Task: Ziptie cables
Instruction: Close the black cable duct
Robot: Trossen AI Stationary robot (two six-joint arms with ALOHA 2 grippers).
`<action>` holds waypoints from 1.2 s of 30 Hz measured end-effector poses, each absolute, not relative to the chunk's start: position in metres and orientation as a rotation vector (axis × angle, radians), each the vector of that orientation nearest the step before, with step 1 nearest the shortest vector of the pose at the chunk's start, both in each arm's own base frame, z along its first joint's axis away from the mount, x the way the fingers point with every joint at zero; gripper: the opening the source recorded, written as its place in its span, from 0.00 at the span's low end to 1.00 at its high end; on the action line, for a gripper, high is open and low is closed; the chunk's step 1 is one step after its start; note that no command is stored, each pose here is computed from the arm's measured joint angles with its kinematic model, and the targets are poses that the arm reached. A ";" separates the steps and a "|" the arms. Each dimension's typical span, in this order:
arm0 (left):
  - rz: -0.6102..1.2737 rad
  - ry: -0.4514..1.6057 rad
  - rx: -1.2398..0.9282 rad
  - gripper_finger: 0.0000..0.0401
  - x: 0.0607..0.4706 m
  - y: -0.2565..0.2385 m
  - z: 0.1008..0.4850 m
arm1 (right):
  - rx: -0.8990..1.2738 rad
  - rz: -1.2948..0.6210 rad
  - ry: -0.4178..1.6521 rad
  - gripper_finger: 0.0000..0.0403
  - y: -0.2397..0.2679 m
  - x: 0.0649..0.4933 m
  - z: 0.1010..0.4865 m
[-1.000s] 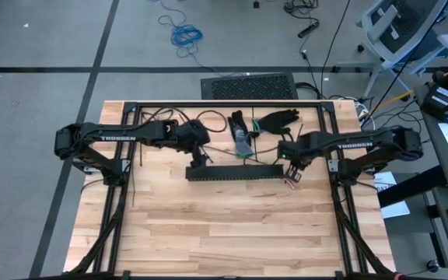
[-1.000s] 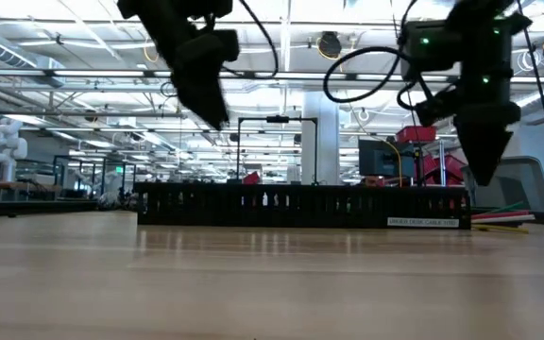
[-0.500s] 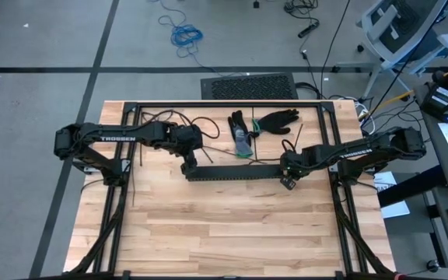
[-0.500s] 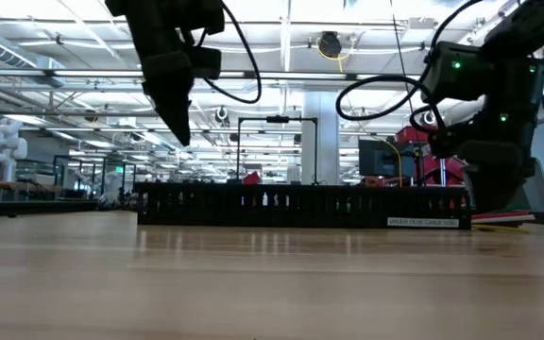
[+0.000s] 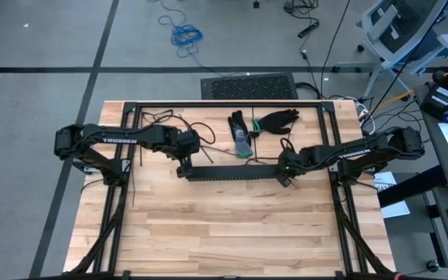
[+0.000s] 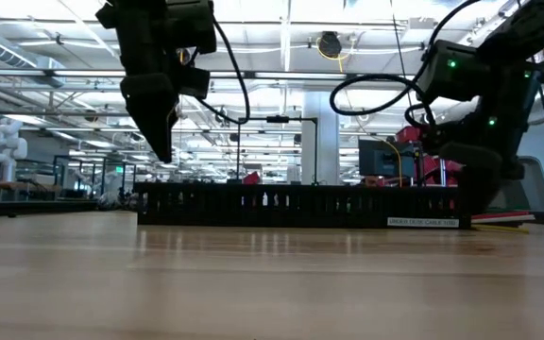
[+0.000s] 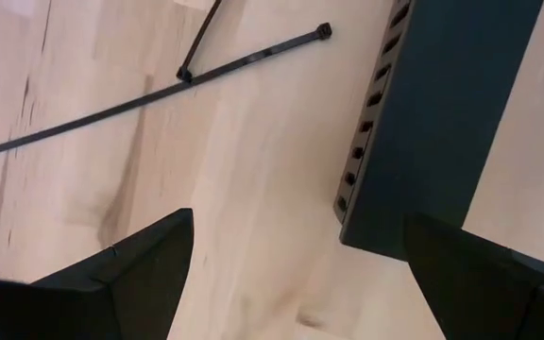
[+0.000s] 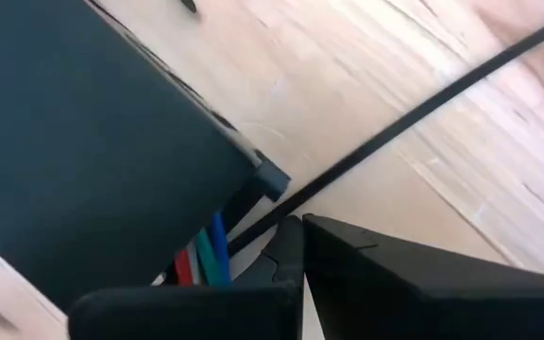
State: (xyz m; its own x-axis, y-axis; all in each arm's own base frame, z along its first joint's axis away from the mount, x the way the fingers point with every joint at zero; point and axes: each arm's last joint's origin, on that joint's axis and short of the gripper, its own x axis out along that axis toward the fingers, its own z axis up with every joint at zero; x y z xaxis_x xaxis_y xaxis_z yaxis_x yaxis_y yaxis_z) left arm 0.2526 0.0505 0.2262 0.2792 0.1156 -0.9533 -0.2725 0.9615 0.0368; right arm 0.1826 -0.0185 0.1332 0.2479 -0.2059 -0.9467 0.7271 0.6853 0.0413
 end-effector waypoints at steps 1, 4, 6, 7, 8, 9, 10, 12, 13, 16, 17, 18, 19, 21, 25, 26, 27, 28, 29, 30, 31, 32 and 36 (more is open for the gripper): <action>0.261 1.262 -0.143 0.91 0.253 0.051 0.226 | 0.532 -0.677 1.153 0.00 -0.019 0.183 0.133; 0.254 1.265 -0.139 0.91 0.252 0.050 0.226 | 0.533 -0.676 1.135 0.00 -0.019 0.184 0.134; 0.224 1.273 -0.141 0.91 0.252 0.049 0.226 | 0.536 -0.677 1.116 0.00 -0.019 0.186 0.134; 0.209 1.278 -0.144 0.91 0.252 0.049 0.226 | 0.536 -0.677 1.114 0.00 -0.019 0.186 0.134; 0.201 1.292 -0.146 0.91 0.250 0.048 0.225 | 0.536 -0.677 1.116 0.00 -0.019 0.186 0.134; 0.199 1.311 -0.147 0.91 0.249 0.048 0.225 | 0.536 -0.676 1.116 0.00 -0.019 0.186 0.134; 0.200 1.335 -0.148 0.91 0.246 0.048 0.224 | 0.536 -0.676 1.118 0.00 -0.019 0.186 0.134; 0.244 1.395 -0.120 0.91 0.241 0.048 0.223 | 0.537 -0.676 1.121 0.00 -0.019 0.186 0.134; 0.275 1.432 -0.095 0.91 0.237 0.049 0.223 | 0.537 -0.676 1.120 0.00 -0.019 0.186 0.134; 0.306 1.498 -0.067 0.91 0.231 0.049 0.222 | 0.541 -0.671 1.117 0.00 -0.019 0.186 0.134; 0.294 1.486 -0.079 0.91 0.232 0.049 0.221 | 0.541 -0.670 1.116 0.00 -0.019 0.186 0.134; 0.277 1.469 -0.093 0.91 0.233 0.048 0.219 | 0.541 -0.668 1.117 0.00 -0.019 0.186 0.134; 0.261 1.461 -0.105 0.91 0.233 0.047 0.215 | 0.540 -0.667 1.117 0.00 -0.019 0.186 0.134; 0.244 1.466 -0.114 0.91 0.231 0.044 0.206 | 0.540 -0.667 1.118 0.00 -0.019 0.186 0.134; 0.261 1.483 -0.131 0.91 0.226 0.043 0.194 | 0.542 -0.667 1.117 0.00 -0.019 0.186 0.134; 0.262 1.472 -0.130 0.91 0.226 0.043 0.193 | 0.542 -0.667 1.117 0.00 -0.019 0.186 0.134; 0.263 1.457 -0.130 0.91 0.227 0.043 0.192 | 0.540 -0.669 1.115 0.00 -0.019 0.186 0.134; 0.264 1.438 -0.129 0.91 0.229 0.043 0.191 | 0.536 -0.673 1.112 0.00 -0.019 0.187 0.134; 0.265 1.415 -0.129 0.91 0.231 0.043 0.191 | 0.535 -0.673 1.109 0.00 -0.019 0.187 0.134; 0.264 1.392 -0.129 0.91 0.234 0.044 0.192 | 0.535 -0.673 1.109 0.00 -0.019 0.187 0.134; 0.261 1.374 -0.132 0.91 0.236 0.044 0.191 | 0.534 -0.673 1.108 0.00 -0.019 0.187 0.134; 0.259 1.358 -0.136 0.91 0.239 0.045 0.190 | 0.535 -0.674 1.108 0.00 -0.019 0.187 0.134; 0.272 1.351 -0.155 0.91 0.241 0.045 0.188 | 0.536 -0.676 1.108 0.00 -0.019 0.187 0.134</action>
State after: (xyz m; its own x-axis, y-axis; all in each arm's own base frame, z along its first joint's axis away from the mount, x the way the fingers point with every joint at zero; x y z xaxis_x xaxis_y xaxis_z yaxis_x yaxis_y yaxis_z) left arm 0.2412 0.0449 0.1875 0.1935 0.1039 -0.9756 -0.2816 0.9584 0.0462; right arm 0.1867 -0.0192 0.1344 0.2872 -0.2231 -0.9315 0.7256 0.6855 0.0595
